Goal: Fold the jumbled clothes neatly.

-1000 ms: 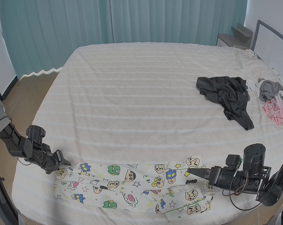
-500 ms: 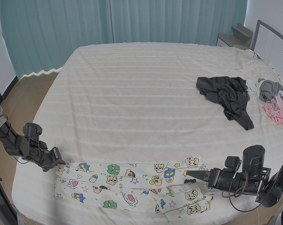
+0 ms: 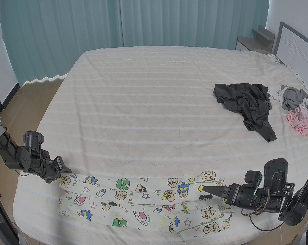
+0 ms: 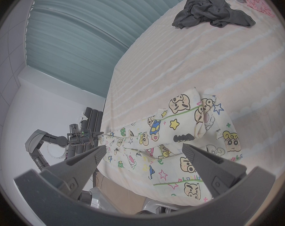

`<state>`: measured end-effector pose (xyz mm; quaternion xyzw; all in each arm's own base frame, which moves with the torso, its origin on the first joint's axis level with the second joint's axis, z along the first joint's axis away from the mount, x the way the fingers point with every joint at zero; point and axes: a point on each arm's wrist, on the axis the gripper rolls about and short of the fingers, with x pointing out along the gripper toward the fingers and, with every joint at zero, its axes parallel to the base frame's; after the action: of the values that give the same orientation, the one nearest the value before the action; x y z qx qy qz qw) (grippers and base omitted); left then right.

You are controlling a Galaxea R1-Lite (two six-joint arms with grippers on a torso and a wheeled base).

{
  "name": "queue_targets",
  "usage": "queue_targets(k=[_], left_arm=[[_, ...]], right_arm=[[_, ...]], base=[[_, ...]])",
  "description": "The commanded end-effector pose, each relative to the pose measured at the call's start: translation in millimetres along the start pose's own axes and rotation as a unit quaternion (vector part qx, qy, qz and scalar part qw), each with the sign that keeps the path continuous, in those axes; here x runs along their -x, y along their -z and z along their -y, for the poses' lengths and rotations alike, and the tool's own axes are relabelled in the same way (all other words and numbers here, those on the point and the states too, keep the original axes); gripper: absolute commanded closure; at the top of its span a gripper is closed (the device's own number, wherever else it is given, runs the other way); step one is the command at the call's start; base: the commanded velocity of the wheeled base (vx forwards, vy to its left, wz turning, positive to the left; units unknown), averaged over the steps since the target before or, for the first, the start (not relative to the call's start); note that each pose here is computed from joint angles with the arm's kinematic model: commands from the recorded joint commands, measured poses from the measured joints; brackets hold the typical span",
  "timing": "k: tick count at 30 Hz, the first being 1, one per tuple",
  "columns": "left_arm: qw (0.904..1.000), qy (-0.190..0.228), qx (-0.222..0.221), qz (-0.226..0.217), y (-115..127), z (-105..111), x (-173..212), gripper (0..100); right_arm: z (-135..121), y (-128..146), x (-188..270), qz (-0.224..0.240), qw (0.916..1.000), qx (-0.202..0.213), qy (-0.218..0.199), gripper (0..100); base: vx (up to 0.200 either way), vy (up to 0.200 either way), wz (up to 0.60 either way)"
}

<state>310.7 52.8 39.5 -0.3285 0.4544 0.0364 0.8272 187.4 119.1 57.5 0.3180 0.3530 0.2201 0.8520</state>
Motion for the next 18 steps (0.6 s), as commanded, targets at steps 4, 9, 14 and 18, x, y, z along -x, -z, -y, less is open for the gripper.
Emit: queue_targets(k=[4, 9, 14, 18], left_arm=[[0.9997, -0.024, 0.008, 0.006, -2.2, -15.7, -12.8, 0], [0.9996, -0.019, -0.014, 0.012, 0.8, -26.4, 7.8, 0], [0.9974, -0.012, -0.071, 0.005, 11.1, -34.5, 21.5, 0], [0.9979, -0.014, -0.057, 0.027, 2.9, -35.3, 27.8, 0]], right_arm=[[0.9, 0.5, -0.3, -0.002, 1.0000, -0.001, 0.001, 0], [1.1, 0.6, -0.5, -0.003, 1.0000, -0.001, 0.002, 0], [1.3, 0.8, -0.7, -0.004, 1.0000, -0.001, 0.002, 0], [2.7, 2.3, 0.1, -0.006, 1.0000, -0.001, 0.006, 0]], base=[[0.000, 0.000, 0.00], [0.000, 0.000, 0.00], [0.000, 0.000, 0.00], [0.000, 0.000, 0.00]])
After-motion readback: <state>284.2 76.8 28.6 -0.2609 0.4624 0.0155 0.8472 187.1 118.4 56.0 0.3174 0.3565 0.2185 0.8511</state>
